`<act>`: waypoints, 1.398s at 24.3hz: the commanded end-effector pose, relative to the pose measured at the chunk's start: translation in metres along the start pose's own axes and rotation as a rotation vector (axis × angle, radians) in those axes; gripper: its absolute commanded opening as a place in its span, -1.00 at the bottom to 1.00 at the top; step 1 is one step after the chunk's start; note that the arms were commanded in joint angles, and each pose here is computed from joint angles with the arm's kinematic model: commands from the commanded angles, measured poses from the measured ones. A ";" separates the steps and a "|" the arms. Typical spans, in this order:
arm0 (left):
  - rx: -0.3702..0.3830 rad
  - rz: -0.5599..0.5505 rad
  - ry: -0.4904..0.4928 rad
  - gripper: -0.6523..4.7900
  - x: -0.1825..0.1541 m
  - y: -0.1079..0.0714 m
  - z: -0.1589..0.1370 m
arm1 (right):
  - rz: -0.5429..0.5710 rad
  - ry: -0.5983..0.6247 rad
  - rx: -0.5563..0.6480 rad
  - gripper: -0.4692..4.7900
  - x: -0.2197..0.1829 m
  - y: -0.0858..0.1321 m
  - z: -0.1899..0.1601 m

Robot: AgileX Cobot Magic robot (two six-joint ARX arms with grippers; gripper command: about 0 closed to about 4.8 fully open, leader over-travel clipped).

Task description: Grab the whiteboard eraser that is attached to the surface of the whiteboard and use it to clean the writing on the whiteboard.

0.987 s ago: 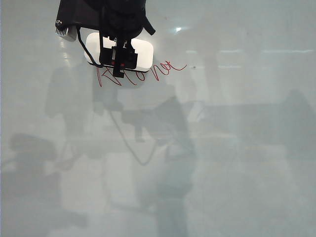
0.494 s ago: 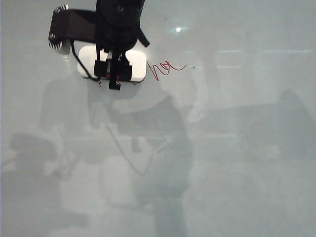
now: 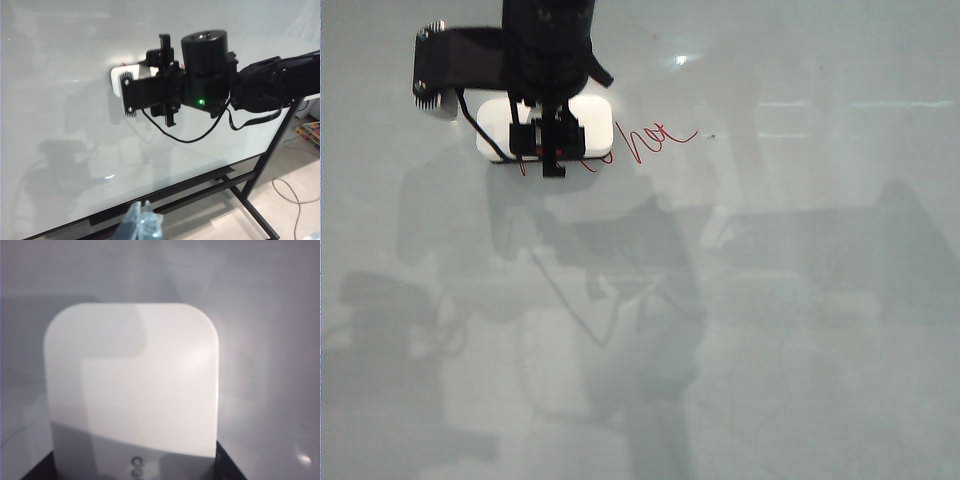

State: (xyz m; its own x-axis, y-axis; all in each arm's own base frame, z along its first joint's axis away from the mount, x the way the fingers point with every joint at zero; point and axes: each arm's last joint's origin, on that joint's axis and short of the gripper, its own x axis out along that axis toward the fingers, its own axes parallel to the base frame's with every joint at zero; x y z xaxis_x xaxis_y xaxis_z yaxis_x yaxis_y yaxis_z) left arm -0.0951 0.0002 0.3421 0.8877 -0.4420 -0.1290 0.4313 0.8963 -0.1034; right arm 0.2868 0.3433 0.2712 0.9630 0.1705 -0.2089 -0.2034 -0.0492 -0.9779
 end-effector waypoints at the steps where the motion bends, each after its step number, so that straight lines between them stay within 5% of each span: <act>1: 0.006 -0.001 -0.006 -0.78 0.000 0.000 0.001 | -0.088 0.021 0.062 0.13 -0.001 -0.019 -0.004; 12: 0.006 -0.001 -0.006 -0.78 0.000 0.000 0.001 | -0.033 0.169 0.013 0.14 0.019 0.006 -0.009; 22: 0.007 -0.001 -0.007 -0.78 0.000 0.000 0.001 | 0.065 0.202 0.122 0.13 0.023 0.021 -0.018; 34: 0.008 0.000 -0.007 -0.78 0.000 0.000 0.001 | -0.104 0.261 0.022 0.13 0.017 -0.010 -0.018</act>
State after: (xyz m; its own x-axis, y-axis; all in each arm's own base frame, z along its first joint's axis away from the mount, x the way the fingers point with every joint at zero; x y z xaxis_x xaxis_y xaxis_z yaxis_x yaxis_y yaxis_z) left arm -0.0952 0.0002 0.3419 0.8874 -0.4420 -0.1308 0.4311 0.8963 -0.1040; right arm 0.2962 0.3408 0.2441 0.9731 -0.0172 -0.2296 -0.2297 -0.1402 -0.9631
